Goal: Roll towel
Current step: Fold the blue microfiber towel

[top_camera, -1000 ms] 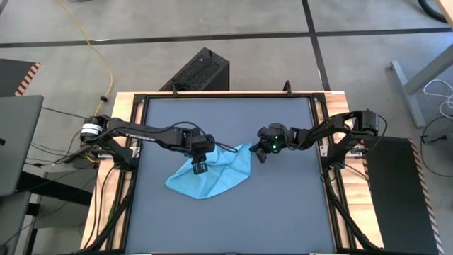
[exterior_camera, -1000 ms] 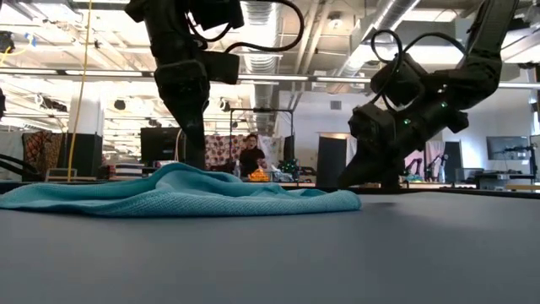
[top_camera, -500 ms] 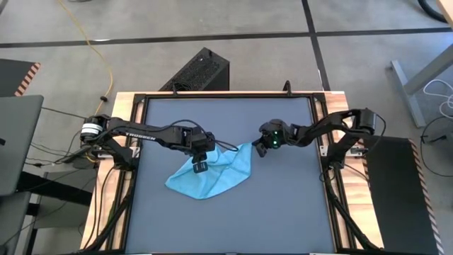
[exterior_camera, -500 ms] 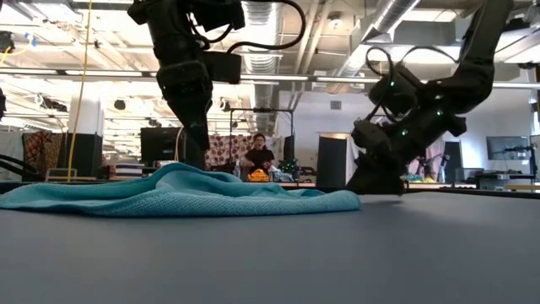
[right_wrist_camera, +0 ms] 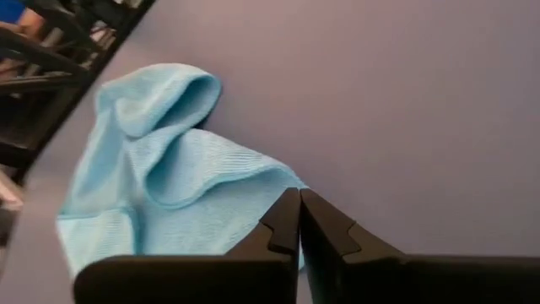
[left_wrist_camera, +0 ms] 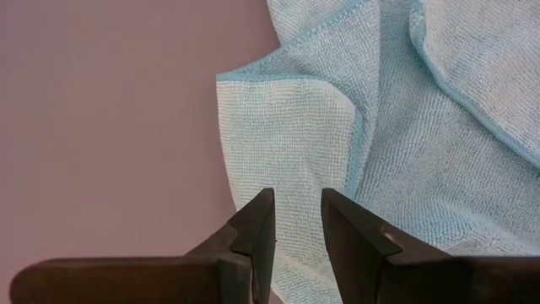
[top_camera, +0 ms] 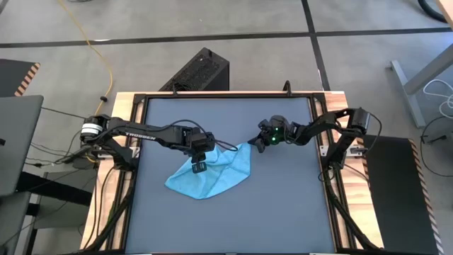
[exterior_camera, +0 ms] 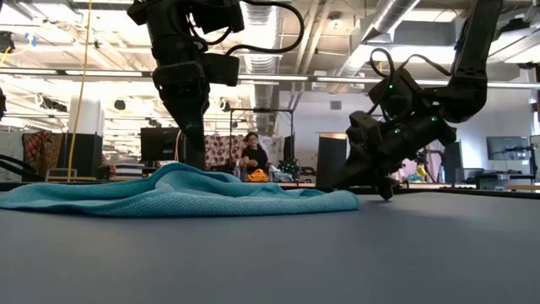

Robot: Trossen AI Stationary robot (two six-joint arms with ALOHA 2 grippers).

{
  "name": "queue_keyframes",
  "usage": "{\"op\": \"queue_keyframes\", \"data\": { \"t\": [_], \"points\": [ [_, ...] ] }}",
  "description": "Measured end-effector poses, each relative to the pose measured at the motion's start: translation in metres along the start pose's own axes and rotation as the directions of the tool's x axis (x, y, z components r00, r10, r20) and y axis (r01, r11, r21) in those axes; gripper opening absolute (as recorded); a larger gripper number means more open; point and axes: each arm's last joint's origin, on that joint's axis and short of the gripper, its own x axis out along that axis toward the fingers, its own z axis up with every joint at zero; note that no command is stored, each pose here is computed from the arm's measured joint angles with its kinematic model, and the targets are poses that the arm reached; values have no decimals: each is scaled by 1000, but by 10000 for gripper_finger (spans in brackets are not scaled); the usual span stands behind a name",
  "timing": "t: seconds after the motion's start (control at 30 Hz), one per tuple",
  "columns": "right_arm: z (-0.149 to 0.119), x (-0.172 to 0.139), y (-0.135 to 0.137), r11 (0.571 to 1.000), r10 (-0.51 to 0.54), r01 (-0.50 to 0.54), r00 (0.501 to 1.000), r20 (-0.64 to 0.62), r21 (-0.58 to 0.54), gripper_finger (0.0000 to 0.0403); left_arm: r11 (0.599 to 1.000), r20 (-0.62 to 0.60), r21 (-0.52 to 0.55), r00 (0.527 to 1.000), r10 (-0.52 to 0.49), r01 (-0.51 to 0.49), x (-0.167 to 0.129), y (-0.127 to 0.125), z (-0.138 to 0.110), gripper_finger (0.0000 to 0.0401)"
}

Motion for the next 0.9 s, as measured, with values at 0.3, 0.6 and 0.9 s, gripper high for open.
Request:
{"op": "queue_keyframes", "data": {
  "t": [0.3,0.6,0.9],
  "points": [
    [-1,0,0,998,41,-39,999,-36,57,64,1000,1,-8,1000,2,-2,0,1,0,88],
    [-10,1,-2,997,10,-1,993,-116,74,64,1000,1,-9,1000,2,-2,0,1,0,88],
    [-10,0,-7,996,-49,55,994,-97,69,64,1000,-1,-9,1000,2,-2,0,1,0,88]
  ]
}}
